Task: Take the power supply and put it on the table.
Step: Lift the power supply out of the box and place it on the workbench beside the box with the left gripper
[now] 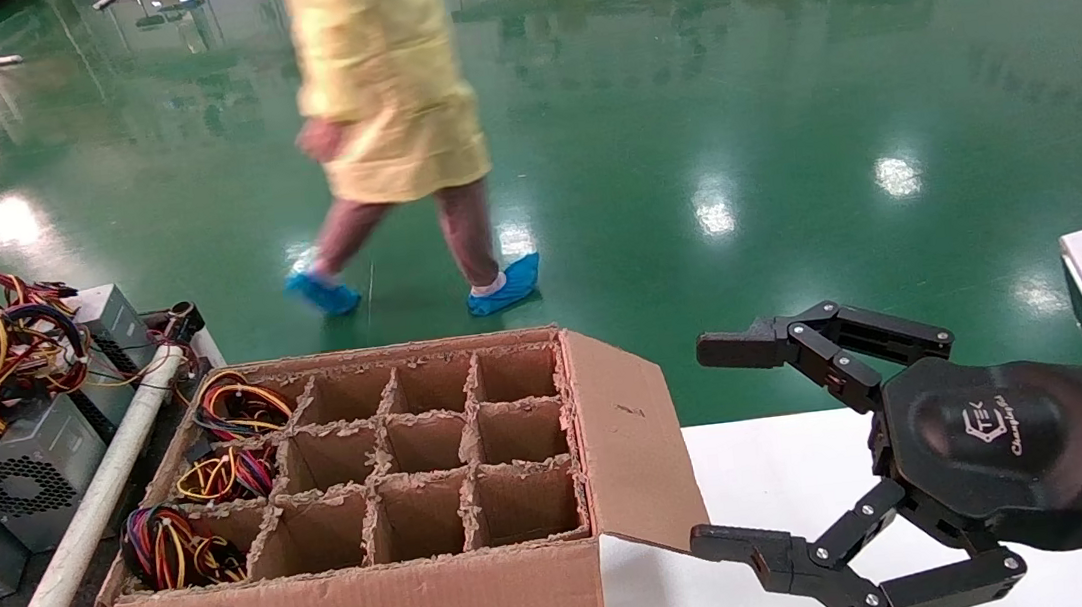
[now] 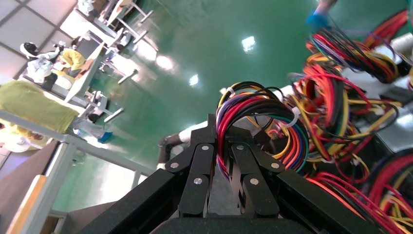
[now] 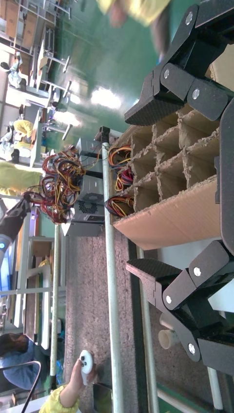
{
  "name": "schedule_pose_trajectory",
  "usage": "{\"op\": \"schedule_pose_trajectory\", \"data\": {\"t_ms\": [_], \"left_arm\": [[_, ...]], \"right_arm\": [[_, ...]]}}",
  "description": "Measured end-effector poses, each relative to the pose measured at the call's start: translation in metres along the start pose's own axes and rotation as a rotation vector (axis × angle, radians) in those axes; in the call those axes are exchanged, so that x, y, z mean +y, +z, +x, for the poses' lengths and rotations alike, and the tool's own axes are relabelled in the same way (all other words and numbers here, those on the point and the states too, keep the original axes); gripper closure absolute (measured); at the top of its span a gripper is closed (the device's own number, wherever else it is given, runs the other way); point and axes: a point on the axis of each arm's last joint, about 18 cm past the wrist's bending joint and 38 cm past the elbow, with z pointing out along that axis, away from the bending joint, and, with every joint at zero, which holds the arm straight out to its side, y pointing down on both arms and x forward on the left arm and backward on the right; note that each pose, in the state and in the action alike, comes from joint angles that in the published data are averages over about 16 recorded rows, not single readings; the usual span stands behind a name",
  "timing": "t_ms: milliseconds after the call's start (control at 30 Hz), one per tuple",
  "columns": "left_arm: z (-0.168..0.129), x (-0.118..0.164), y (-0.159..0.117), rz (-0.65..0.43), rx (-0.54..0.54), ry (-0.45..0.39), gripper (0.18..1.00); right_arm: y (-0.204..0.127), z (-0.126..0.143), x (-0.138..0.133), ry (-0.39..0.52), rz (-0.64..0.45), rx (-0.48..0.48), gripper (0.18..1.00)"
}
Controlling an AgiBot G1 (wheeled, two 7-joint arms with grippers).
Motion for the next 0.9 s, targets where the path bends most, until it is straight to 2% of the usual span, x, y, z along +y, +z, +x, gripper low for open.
{"op": "schedule_pose_trajectory", "data": {"t_ms": [267, 900], "left_arm": [[0.010, 0.001, 0.005, 0.001, 0.015, 0.010, 0.990], [-0.002, 0.007, 0.002, 0.000, -0.035, 0.053, 0.990]], "right_arm": [[0.000, 0.000, 0.000, 0.000, 0.000, 0.000, 0.179], [0.000, 0.000, 0.000, 0.000, 0.000, 0.000, 0.179]]}}
